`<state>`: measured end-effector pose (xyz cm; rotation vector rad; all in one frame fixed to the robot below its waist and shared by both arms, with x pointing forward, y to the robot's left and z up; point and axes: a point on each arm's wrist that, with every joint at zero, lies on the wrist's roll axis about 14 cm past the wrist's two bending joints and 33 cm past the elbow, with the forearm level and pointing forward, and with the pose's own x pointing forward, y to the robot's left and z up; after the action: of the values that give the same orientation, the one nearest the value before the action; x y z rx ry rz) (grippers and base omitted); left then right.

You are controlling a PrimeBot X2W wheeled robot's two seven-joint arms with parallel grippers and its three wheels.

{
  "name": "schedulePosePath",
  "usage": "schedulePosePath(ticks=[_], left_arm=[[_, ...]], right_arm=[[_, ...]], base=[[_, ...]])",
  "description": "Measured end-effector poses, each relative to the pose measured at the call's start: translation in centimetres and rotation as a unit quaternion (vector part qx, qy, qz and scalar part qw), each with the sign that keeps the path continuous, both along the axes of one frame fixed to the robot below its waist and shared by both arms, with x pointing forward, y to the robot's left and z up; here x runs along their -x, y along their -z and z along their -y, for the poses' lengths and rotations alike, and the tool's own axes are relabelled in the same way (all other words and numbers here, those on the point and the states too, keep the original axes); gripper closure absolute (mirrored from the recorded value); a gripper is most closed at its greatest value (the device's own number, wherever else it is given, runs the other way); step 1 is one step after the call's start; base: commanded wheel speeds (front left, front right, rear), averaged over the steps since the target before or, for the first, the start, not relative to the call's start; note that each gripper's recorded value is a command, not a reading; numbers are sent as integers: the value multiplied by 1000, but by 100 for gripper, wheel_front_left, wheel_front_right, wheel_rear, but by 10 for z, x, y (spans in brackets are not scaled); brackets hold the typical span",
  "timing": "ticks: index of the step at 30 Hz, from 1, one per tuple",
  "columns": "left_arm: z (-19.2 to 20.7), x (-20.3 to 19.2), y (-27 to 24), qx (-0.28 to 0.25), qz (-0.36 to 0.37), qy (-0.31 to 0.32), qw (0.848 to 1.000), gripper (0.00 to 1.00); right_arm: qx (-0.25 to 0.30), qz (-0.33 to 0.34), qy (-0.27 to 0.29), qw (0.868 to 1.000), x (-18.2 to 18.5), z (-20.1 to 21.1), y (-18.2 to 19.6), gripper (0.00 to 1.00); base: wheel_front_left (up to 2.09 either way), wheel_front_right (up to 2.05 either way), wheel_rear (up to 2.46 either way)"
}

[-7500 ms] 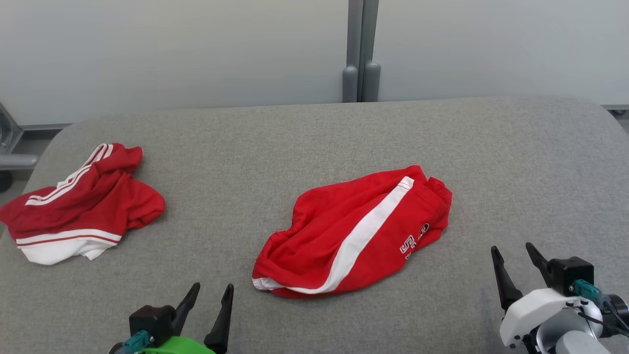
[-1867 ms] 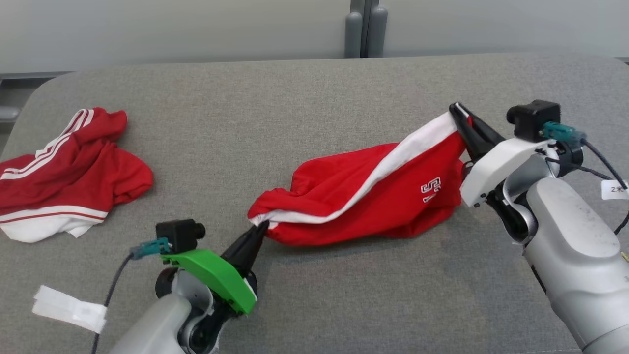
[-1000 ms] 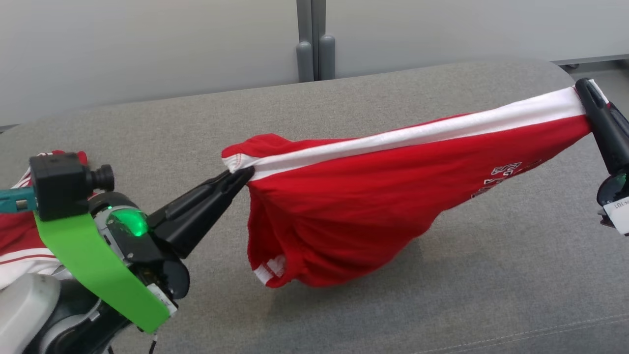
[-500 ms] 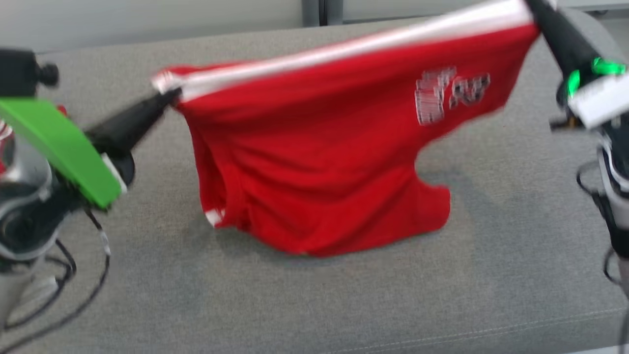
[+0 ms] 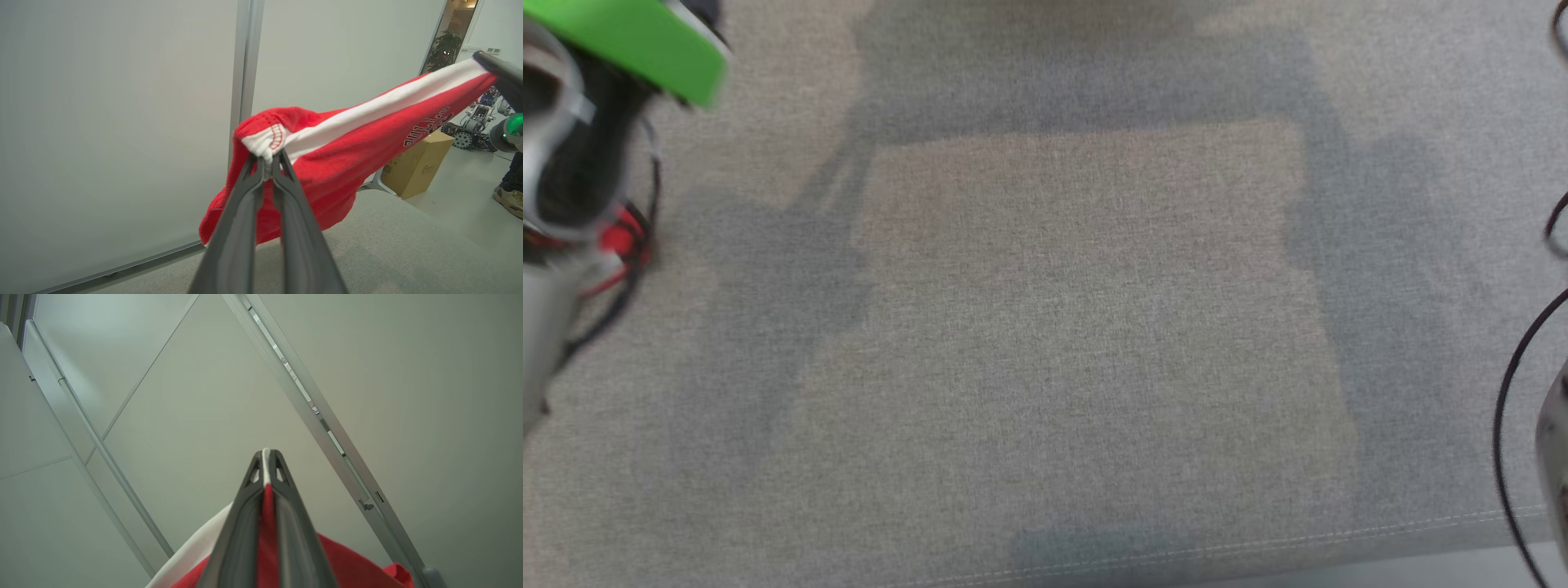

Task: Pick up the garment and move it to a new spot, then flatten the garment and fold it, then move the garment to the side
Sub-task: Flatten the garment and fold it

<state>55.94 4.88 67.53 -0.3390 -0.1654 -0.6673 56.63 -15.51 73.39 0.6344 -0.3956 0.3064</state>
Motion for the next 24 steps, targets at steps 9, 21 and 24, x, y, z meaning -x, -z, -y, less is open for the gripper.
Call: schedulePosePath(ticks=[9, 21, 24], left_arm=[[15, 45, 212, 6, -187, 12, 982, 100], [21, 123, 272, 13, -272, 10, 962, 100], [20, 136, 270, 9, -275, 10, 961, 100]], right_arm=[[-83, -251, -10, 964, 40, 5, 238, 100], [-76, -359, 42, 929, 147, 28, 327, 100], [-48, -352, 38, 934, 158, 25, 324, 100]], base=[[0, 0, 0], [0, 0, 0], [0, 0, 0]])
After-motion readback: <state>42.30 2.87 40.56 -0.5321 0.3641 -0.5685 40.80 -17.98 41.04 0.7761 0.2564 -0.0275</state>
